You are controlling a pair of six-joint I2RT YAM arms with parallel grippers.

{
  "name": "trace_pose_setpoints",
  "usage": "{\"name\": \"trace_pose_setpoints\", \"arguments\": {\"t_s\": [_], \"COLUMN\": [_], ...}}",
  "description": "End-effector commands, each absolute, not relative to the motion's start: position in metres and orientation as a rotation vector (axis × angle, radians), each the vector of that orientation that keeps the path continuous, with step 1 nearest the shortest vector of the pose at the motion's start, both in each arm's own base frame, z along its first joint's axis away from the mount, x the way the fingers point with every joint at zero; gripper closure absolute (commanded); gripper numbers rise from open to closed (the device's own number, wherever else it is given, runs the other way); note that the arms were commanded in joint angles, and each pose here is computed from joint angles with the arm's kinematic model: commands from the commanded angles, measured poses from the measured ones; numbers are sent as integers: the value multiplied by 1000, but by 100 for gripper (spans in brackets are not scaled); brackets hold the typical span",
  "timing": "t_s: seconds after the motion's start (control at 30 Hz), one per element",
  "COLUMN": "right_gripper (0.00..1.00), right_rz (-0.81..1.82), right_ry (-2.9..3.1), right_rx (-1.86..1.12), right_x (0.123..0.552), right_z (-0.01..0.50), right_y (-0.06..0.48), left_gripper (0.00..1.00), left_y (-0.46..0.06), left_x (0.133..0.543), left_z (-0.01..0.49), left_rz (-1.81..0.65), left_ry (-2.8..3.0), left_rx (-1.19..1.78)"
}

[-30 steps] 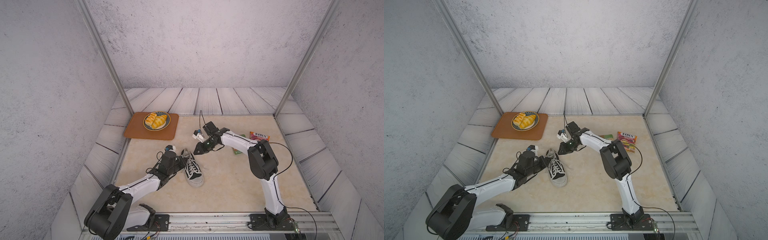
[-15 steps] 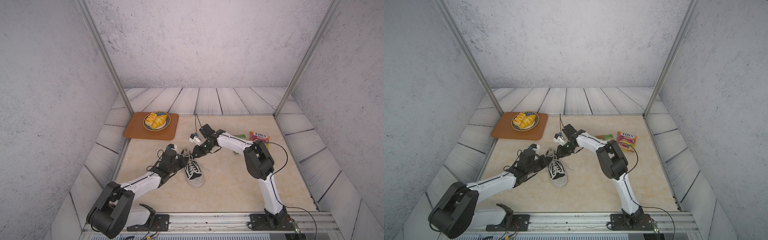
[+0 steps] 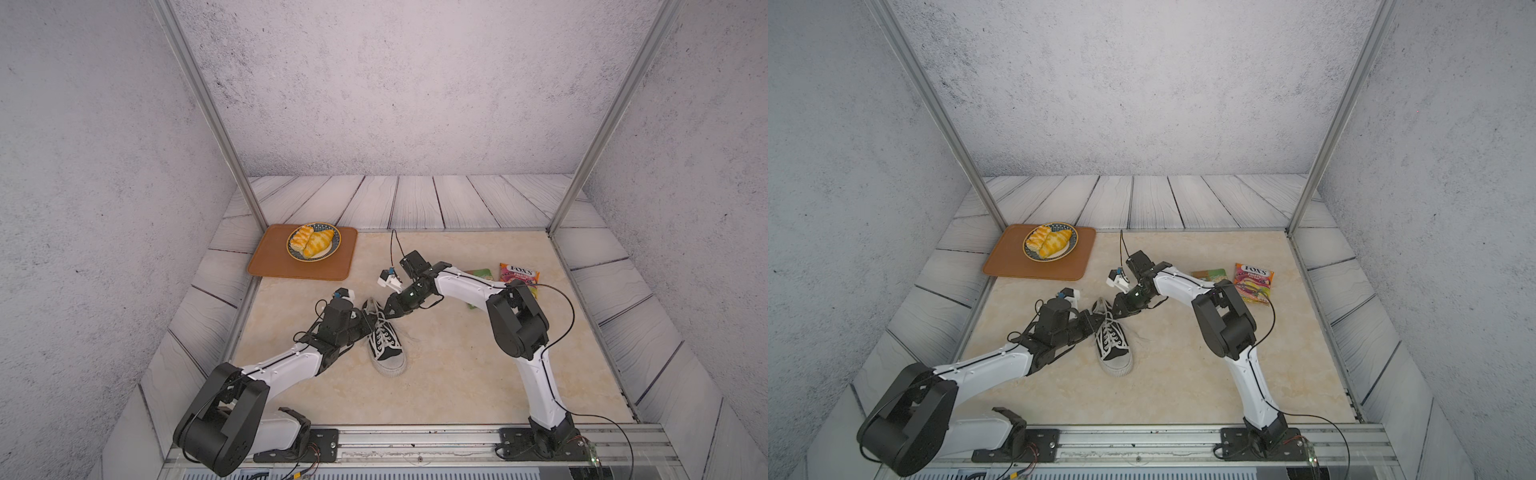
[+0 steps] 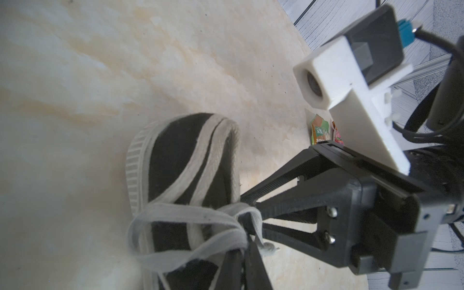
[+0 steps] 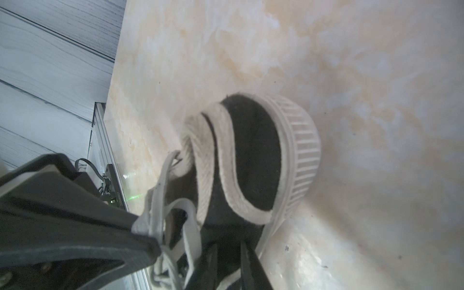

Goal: Tie the shoes
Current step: Cross the shoelace with the shoelace.

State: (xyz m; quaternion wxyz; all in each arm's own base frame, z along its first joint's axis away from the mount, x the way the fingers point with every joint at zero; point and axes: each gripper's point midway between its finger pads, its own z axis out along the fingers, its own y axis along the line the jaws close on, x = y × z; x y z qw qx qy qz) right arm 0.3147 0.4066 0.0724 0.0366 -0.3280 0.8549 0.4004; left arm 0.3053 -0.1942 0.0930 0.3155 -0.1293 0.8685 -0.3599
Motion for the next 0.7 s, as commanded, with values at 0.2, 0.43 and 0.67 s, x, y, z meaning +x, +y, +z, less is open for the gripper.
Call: {"name": "trace_pose_setpoints", "arguments": {"t_s": [0.2, 0.43, 0.67], "right_gripper": [77, 77, 77], "right_rz": [1305, 1373, 1397], "right_ry": [2538, 2512, 2514], "right_rx": [-1047, -1043, -1038], "right_x": [299, 295, 295], "right_z": [117, 127, 126], "right_y": [407, 411, 413], "left_gripper": [100, 100, 100], "left_y": [-189, -188, -188], "left_x": [306, 305, 305], "left_z": [94, 91, 90], "left_rz": [-942, -941, -946], "left_ry": [2274, 2278, 2280], "left_rx": [-356, -373, -380]}}
